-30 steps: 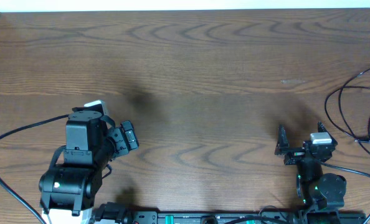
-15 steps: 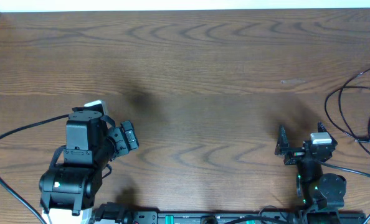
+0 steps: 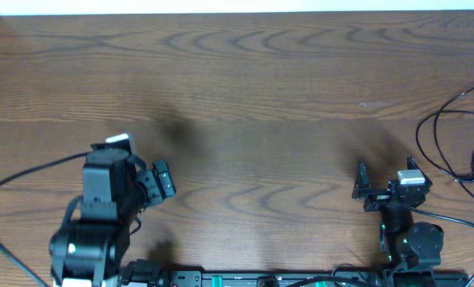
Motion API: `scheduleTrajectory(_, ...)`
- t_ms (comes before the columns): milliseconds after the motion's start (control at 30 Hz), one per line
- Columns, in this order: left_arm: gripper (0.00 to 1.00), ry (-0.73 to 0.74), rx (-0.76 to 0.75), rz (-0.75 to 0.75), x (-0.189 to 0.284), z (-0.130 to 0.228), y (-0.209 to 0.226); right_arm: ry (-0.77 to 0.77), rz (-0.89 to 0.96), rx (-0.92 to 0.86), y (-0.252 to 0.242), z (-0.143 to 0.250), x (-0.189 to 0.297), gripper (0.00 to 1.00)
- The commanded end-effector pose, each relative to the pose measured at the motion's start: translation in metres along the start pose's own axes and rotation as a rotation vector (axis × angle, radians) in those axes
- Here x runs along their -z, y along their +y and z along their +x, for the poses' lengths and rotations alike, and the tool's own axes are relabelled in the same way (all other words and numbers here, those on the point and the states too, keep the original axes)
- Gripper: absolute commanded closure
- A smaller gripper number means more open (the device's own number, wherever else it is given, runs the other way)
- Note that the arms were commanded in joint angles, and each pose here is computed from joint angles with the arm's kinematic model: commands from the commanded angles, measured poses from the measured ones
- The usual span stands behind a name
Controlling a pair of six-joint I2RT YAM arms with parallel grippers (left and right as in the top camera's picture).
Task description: Untangle cables
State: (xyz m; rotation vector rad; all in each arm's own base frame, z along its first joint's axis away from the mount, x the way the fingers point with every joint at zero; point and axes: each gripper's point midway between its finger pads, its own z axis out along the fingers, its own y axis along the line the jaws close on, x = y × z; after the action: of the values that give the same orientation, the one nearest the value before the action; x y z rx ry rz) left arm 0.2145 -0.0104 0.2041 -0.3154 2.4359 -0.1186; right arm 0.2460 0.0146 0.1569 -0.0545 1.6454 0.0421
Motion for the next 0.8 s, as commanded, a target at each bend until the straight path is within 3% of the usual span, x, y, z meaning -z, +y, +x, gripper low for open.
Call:
scheduleTrajectory(0,0.06,-0.101,-0.075,0.006,0.001,0.003,0.006,0.0,-0.015,0.01,0.003,0.001,0.0,0.01)
scheduleTrajectory(367,0.06,-0.435,-0.098,0.088,-0.024,0.018,0.011,-0.001,-0.015,0.01,0.003,0.0,0.0,0.01)
scheduleTrajectory(767,0.06,-0.71,-0.079,0.159,-0.041,0.007,0.007,0.0,-0.015,0.01,0.003,0.001,0.0,0.01)
